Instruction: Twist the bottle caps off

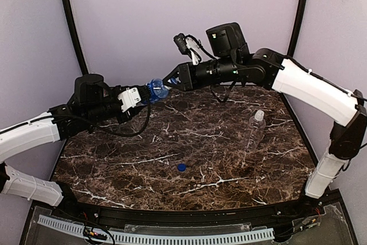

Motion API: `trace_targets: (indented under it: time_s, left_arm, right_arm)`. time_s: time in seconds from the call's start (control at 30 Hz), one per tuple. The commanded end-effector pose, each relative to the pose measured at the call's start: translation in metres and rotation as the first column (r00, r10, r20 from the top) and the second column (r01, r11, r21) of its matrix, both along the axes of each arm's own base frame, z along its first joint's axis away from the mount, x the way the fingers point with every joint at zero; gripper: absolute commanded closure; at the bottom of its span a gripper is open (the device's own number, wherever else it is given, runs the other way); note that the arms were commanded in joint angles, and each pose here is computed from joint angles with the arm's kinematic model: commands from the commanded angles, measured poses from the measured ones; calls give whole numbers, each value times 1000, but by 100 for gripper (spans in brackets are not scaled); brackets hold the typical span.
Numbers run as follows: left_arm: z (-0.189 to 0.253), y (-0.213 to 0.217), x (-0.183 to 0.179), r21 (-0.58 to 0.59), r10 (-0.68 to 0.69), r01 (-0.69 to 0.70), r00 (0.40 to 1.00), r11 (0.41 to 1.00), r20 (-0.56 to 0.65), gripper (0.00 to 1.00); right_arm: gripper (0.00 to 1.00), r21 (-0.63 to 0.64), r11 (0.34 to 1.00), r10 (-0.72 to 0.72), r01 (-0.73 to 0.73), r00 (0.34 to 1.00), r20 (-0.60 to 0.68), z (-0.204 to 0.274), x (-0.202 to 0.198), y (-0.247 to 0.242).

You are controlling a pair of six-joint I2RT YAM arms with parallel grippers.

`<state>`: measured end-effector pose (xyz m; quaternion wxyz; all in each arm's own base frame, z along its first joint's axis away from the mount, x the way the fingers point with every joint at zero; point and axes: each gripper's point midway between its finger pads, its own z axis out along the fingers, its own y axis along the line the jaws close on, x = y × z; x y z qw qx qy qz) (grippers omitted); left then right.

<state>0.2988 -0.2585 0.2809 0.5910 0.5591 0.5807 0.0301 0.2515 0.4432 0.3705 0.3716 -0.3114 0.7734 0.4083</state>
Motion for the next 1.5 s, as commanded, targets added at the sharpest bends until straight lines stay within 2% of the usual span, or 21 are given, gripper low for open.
trace_targets:
  time_s: [0.0,0.1,0.17,0.23,0.3,0.33,0.43,0.5,0.7,0.77,0.83,0.97,1.0,1.07,1.13,1.2,1.27,1.33,1.4,1.47]
  left_arm:
    - [3,-4,-3,-17,-23,23,1000,1000,14,62]
    - [2,-9,-9,-27,-61,61,998,998,-9,64]
    - [-1,-15,-21,-34,-131,130,990,991,-53,65]
    - [-9,-24,-43,-34,-244,241,960,970,-137,66]
    - [-24,-27,-69,-35,-339,341,905,939,-257,67]
    - [-21,-29,-75,-45,-367,369,889,928,-275,67]
    - [-33,-29,-101,-56,-445,458,816,887,-370,68]
    - [-38,-28,-111,-51,-471,494,786,868,-401,68]
    - [-44,-26,-133,-44,-520,564,724,824,-454,69]
    - [-46,-25,-135,-39,-523,571,719,820,-458,69]
    - [-47,-25,-136,-37,-524,574,717,818,-459,69]
    - [-47,-25,-134,-37,-519,566,725,823,-453,70]
    - [-47,-25,-133,-34,-517,564,728,825,-451,70]
    - [-47,-25,-132,-31,-513,560,734,828,-446,70]
    - [-48,-24,-130,-26,-504,551,743,834,-441,70]
    - [-48,-24,-127,-22,-493,538,755,843,-432,70]
    - [-48,-24,-123,-17,-477,519,772,855,-420,71]
    - [-47,-25,-116,-12,-456,493,795,870,-401,71]
    - [-46,-25,-106,-5,-425,456,825,890,-373,71]
    - [-43,-26,-92,-3,-380,402,864,916,-330,71]
  right_arm:
    - [100,8,1000,30,-30,999,31,9,-6,-1]
    - [100,-18,981,196,-195,973,121,7,-28,10]
    - [100,-89,925,380,-370,893,241,0,-62,19]
    - [100,-201,814,578,-545,728,368,-15,-108,25]
    - [100,-323,713,693,-622,556,459,-34,-139,22]
    - [100,-380,678,725,-630,485,489,-44,-146,19]
    - [100,-574,570,806,-588,266,528,-77,-155,8]
    - [100,-701,504,848,-504,134,513,-96,-151,3]
    - [100,-906,373,912,-201,-102,398,-119,-119,0]
    - [100,-935,343,924,-85,-147,353,-125,-106,0]
    - [100,-936,351,920,-11,-179,348,-123,-98,3]
    - [100,-906,422,884,28,-231,405,-109,-98,10]
    - [97,-898,437,877,41,-240,416,-107,-97,10]
    - [79,-880,470,863,63,-243,443,-104,-95,11]
    - [53,-861,505,846,64,-232,480,-99,-95,11]
    - [34,-827,559,817,49,-201,540,-87,-95,12]
    - [24,-775,632,769,18,-139,624,-71,-97,13]
    - [3,-715,699,711,-14,-89,697,-54,-100,11]
    - [2,-642,765,643,-53,-10,766,-35,-102,6]
    - [1,-566,818,575,-103,104,812,-19,-103,1]
